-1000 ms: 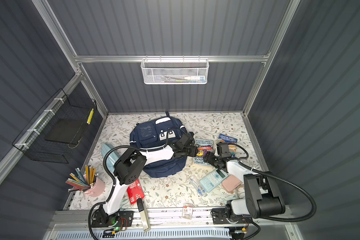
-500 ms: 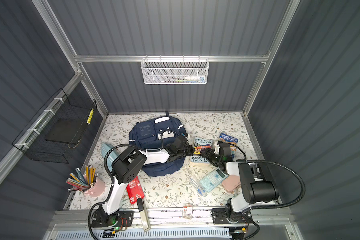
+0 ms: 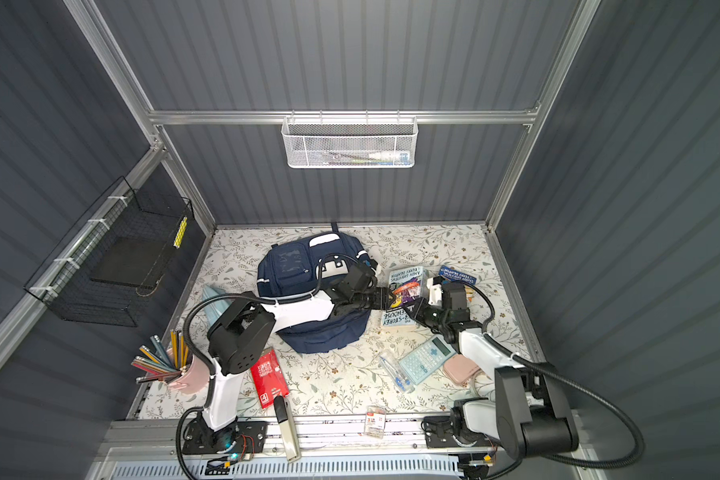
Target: Pack the student bag
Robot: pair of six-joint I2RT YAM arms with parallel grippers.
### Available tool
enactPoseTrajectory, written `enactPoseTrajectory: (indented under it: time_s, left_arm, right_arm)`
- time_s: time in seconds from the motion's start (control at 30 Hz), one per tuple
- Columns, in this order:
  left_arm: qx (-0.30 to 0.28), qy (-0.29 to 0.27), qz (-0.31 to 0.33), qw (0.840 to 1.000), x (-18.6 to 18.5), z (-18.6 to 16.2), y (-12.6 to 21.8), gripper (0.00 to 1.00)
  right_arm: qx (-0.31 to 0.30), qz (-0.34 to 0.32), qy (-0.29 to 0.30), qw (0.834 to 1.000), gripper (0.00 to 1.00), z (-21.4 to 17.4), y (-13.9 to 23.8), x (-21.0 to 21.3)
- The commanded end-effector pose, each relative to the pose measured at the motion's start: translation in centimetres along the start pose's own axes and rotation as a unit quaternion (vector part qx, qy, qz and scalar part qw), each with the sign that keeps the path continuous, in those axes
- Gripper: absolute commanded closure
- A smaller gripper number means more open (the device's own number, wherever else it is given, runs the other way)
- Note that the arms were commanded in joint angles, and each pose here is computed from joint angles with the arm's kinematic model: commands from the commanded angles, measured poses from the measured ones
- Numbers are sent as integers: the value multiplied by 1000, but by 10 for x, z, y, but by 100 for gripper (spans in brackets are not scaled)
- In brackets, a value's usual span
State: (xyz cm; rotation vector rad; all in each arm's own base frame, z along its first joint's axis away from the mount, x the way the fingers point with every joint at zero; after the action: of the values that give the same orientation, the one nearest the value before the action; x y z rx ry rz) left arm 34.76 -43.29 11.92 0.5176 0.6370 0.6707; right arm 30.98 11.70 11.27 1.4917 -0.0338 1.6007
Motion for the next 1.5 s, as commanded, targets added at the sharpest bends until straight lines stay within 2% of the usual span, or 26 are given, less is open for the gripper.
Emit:
enactPoseTrajectory:
  time_s: [0.0,0.13,0.23,0.3,0.37,0.43,0.57,0.77,0.83,0.97,1.0,1.03,1.13,1.17,1.37,1.47]
  left_arm:
    - [-40,-30,4,999,-3,55,63,22]
    - [-49,-42,53,996,34,62,109,22]
    - [-7,-76,115,990,76,32,125,22]
    - [56,-137,144,978,93,3,122,21]
    - [111,-170,180,962,112,-24,121,20]
    - [138,-186,200,952,125,-47,123,20]
    - [150,-220,185,946,123,-77,124,20]
    - [192,-296,214,911,117,-103,110,6]
    - [202,-300,224,905,122,-107,103,1]
    - [219,-300,247,895,134,-110,88,1]
    - [222,-299,252,893,135,-109,86,6]
    - [221,-298,255,893,135,-105,85,20]
    - [195,-289,237,907,122,-87,88,97]
    - [185,-282,229,913,116,-78,91,100]
    - [114,-219,187,951,88,-10,135,100]
    - [82,-215,186,955,78,16,154,100]
  right_arm:
    - [-7,24,35,999,98,3,17,27]
    - [-30,17,47,998,100,3,39,35]
    - [-30,26,48,998,100,-3,47,39]
    - [-26,35,49,998,100,-7,50,41]
    - [-26,37,51,998,100,-9,52,41]
    - [-24,40,53,997,100,-11,53,41]
    - [-23,41,56,997,100,-12,55,42]
    - [-18,48,54,997,100,-13,52,42]
    - [-18,48,53,997,100,-14,51,41]
    - [-18,46,52,997,100,-16,51,38]
    - [-17,45,53,997,100,-17,51,37]
    - [-16,43,53,998,100,-17,51,36]
    - [-15,42,53,998,100,-19,52,35]
    - [-15,45,51,998,100,-19,53,36]
    - [2,91,24,996,100,-30,51,54]
    - [18,110,34,993,100,-41,47,72]
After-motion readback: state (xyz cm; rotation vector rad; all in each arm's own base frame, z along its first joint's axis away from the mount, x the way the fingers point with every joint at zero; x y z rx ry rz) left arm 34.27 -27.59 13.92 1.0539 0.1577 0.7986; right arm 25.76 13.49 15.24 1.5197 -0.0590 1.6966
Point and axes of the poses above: each gripper's point midway between its finger pads, its own y axis back along the fingers, its own x axis along the line the jaws close on, z = x × y, the point moved 1 cm from there along y, back along the fingers, and after that the axes turned 13 degrees about -y, right-handed, at the moved point
